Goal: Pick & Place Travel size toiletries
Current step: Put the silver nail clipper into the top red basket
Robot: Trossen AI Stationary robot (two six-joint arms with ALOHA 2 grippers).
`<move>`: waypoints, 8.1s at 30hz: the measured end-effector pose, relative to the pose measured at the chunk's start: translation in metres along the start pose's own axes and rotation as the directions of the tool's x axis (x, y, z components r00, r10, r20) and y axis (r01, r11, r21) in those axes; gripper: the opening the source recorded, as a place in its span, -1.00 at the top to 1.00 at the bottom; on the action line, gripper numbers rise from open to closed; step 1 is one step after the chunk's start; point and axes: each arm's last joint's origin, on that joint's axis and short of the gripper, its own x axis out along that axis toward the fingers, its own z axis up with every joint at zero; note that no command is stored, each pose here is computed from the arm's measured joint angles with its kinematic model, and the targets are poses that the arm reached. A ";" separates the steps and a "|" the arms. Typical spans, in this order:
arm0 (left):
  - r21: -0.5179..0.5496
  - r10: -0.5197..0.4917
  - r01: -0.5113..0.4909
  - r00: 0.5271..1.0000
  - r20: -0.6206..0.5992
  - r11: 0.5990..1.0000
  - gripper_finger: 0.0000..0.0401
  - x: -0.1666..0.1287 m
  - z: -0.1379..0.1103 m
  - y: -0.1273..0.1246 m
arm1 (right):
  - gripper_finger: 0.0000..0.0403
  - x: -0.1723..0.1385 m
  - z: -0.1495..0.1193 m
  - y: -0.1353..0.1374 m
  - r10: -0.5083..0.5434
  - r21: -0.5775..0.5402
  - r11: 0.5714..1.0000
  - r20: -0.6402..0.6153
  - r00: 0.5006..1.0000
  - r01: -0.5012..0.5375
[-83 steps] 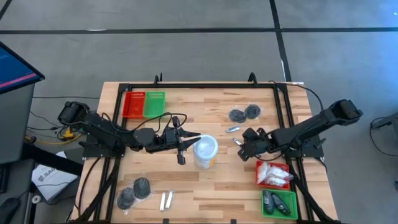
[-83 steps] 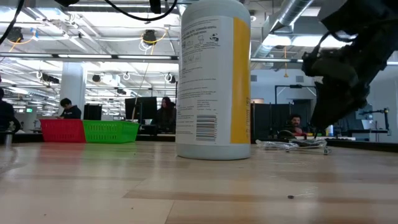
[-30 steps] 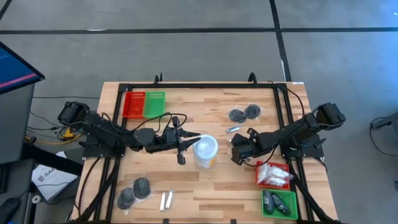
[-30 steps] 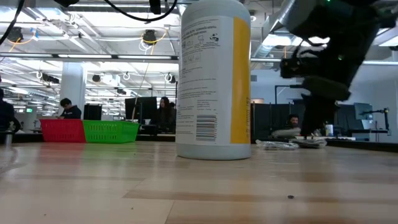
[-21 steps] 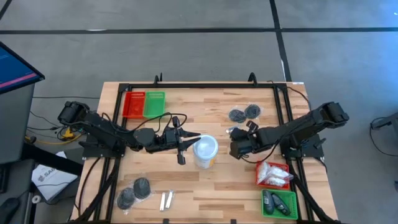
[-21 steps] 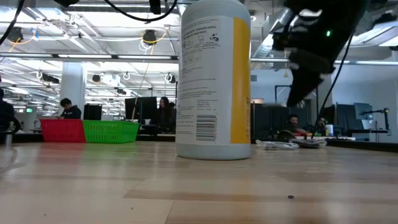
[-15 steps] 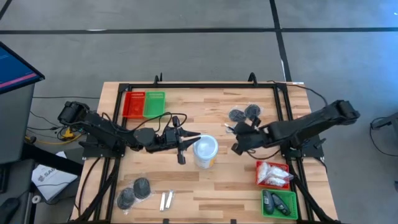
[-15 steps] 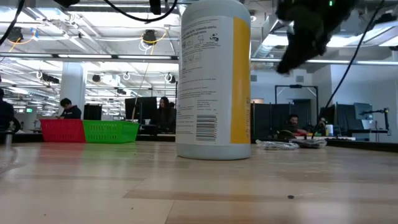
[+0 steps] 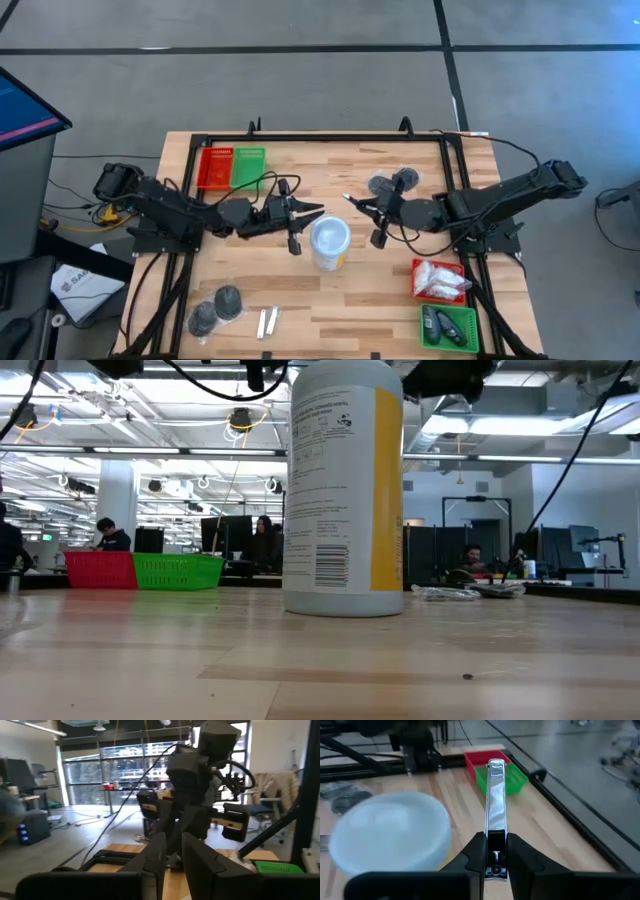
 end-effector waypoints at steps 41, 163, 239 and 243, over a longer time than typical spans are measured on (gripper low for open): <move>-0.082 -0.144 0.150 0.986 0.080 0.985 0.28 0.012 0.003 0.029 | 0.79 0.056 0.049 0.019 0.194 -0.154 0.974 0.209 0.959 -0.164; 0.367 0.519 -0.820 -0.103 -0.849 0.438 0.79 -0.139 -0.082 0.237 | 0.23 0.062 0.028 0.009 0.162 -0.171 0.972 -0.017 0.987 -0.162; -0.279 -0.198 -0.455 0.218 -0.956 0.846 0.60 -0.135 -0.075 -0.010 | 0.23 0.062 0.028 0.009 0.160 -0.173 0.971 -0.024 0.987 -0.162; -0.316 -0.236 -0.477 0.220 -0.946 0.821 0.60 -0.137 -0.079 -0.025 | 0.23 0.062 0.028 0.009 0.160 -0.173 0.972 -0.024 0.987 -0.162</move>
